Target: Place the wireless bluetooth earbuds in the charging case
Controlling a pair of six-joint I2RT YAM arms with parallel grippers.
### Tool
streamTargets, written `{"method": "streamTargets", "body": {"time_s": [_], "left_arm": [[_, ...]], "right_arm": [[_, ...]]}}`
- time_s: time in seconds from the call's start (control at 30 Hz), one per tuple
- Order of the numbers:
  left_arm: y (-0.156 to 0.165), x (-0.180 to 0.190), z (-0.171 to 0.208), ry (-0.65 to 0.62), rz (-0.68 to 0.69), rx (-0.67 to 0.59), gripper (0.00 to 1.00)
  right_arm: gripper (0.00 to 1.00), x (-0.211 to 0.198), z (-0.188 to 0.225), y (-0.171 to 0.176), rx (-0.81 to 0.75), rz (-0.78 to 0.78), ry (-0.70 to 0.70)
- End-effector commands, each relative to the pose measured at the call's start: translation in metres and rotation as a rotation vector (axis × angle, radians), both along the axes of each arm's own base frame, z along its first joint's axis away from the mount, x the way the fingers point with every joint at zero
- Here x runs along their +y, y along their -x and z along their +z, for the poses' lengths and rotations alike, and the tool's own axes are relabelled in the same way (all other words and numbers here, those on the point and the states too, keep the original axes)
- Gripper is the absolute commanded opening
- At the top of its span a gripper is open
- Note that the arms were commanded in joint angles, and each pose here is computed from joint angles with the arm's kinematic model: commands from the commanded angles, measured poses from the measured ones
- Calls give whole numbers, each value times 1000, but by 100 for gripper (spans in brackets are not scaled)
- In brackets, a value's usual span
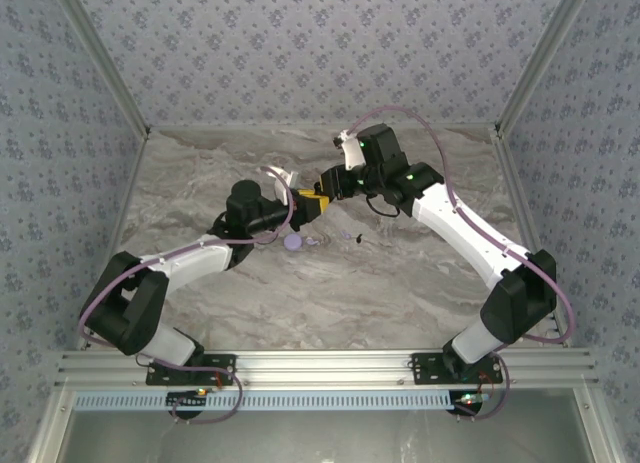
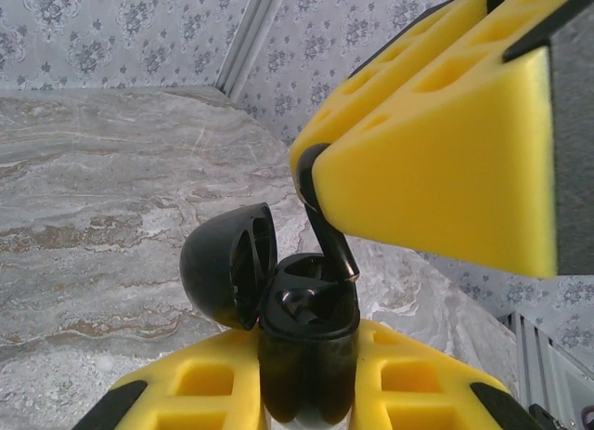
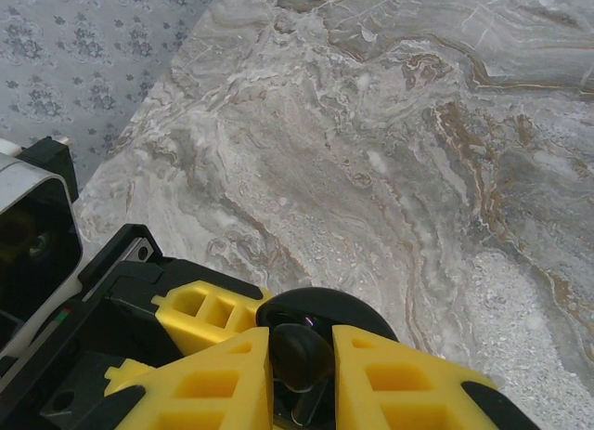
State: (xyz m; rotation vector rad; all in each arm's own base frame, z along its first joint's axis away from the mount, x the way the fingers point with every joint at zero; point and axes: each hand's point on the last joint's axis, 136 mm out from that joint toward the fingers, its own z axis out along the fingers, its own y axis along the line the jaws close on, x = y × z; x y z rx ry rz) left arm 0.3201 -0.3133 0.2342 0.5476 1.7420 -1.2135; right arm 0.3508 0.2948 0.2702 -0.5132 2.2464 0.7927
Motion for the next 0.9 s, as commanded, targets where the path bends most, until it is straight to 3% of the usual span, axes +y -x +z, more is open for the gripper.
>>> {"method": "streamTargets", "body": {"time_s": [0.0, 0.5, 0.87], "left_arm": [[0, -1, 41, 70, 5, -99, 20], [-2, 1, 40, 68, 19, -94, 19], [-4, 2, 39, 62, 37, -94, 19]], "right_arm": [[23, -1, -8, 5, 15, 5, 49], [23, 1, -2, 9, 11, 17, 30], [30, 0, 2, 16, 17, 32, 22]]}}
